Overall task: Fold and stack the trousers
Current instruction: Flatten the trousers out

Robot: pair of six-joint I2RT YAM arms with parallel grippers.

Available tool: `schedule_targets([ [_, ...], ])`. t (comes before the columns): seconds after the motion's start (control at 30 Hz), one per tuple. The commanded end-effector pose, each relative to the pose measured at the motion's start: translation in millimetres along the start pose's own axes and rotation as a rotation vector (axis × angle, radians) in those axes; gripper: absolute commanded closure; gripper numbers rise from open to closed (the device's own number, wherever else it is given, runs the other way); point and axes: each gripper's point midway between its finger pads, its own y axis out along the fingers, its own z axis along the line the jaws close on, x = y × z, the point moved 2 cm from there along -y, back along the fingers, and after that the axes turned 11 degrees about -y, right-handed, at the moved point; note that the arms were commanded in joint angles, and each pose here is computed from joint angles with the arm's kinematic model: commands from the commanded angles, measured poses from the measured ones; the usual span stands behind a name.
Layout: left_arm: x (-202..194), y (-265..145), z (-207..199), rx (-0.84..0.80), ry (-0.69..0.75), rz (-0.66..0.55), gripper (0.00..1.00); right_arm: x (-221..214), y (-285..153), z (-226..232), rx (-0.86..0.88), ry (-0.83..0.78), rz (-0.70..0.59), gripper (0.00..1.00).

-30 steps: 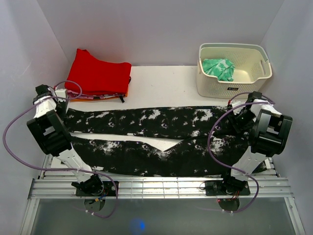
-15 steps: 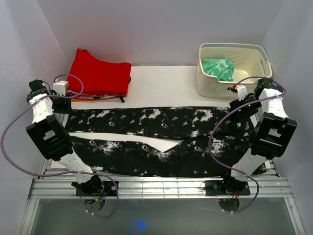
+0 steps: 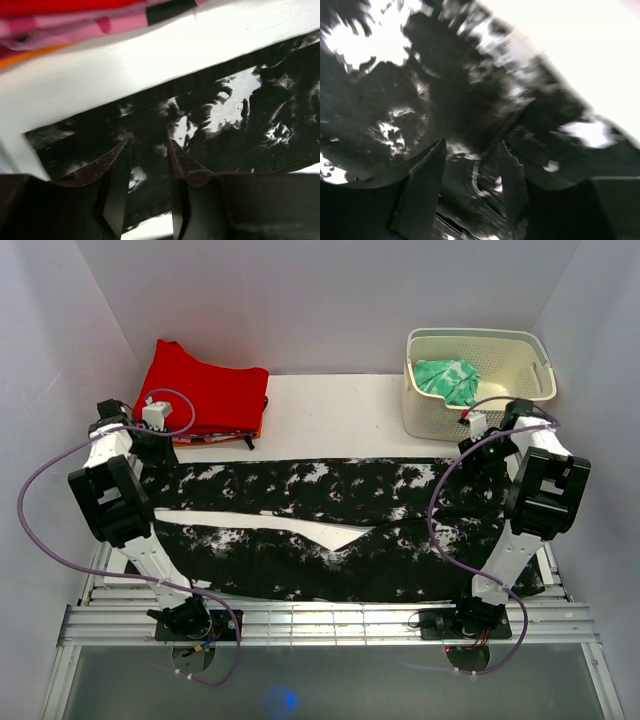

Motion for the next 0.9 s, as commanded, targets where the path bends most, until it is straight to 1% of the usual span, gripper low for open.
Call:
schedule_targets([
  [0.0, -9, 6, 1, -0.005, -0.043, -0.001, 0.58, -12, 12, 5, -0.014, -0.009, 0.012, 0.49],
  [0.03, -16, 8, 2, -0.001, -0.047, 0.016, 0.59, -18, 14, 8, -0.014, -0.028, 0.032, 0.51],
  [0.07, -33, 13, 2, 0.011, -0.049, 0.058, 0.61, -29, 19, 19, 0.009, -0.031, 0.057, 0.51],
  [0.1, -51, 14, 2, 0.015, -0.043, 0.094, 0.63, -44, 22, 27, 0.023, -0.065, 0.093, 0.53],
  [0.13, -60, 14, 0, 0.016, -0.04, 0.113, 0.64, -49, 23, 34, 0.037, -0.059, 0.101, 0.53],
  [0.2, -77, 12, 0, 0.031, -0.039, 0.14, 0.66, -60, 23, 43, 0.05, -0.097, 0.127, 0.54],
  [0.23, -93, 10, -4, 0.028, -0.047, 0.17, 0.66, -65, 23, 48, 0.057, -0.109, 0.137, 0.55],
  [0.37, -134, -5, -4, 0.026, -0.058, 0.249, 0.68, -86, 19, 75, 0.104, -0.15, 0.173, 0.57],
  [0.47, -153, -18, -1, 0.038, -0.067, 0.283, 0.69, -91, 12, 84, 0.107, -0.185, 0.183, 0.58],
  [0.53, -151, -25, 2, 0.054, -0.055, 0.266, 0.66, -92, 9, 84, 0.088, -0.189, 0.19, 0.56],
  [0.57, -146, -29, 4, 0.055, -0.049, 0.247, 0.63, -88, 4, 82, 0.068, -0.182, 0.183, 0.55],
  [0.6, -132, -38, 1, 0.039, -0.038, 0.2, 0.57, -81, -3, 73, 0.034, -0.179, 0.172, 0.52],
  [0.67, -118, -48, -5, 0.012, -0.03, 0.169, 0.51, -68, -16, 68, 0.008, -0.162, 0.148, 0.49],
  [0.7, -99, -57, -7, 0.013, -0.005, 0.117, 0.44, -54, -30, 54, -0.035, -0.164, 0.121, 0.44],
  [0.73, -92, -62, -7, 0.015, 0.003, 0.103, 0.43, -49, -39, 51, -0.043, -0.159, 0.109, 0.42],
  [0.77, -87, -67, -8, 0.016, 0.01, 0.094, 0.41, -47, -48, 57, -0.012, -0.142, 0.115, 0.41],
  [0.8, -86, -72, -11, 0.008, 0.009, 0.102, 0.41, -44, -55, 56, -0.01, -0.133, 0.107, 0.38],
  [0.83, -82, -76, -10, 0.021, 0.024, 0.104, 0.4, -39, -65, 52, -0.022, -0.139, 0.097, 0.38],
  [0.87, -88, -80, -13, 0.013, 0.014, 0.13, 0.4, -41, -71, 61, 0.01, -0.13, 0.108, 0.38],
])
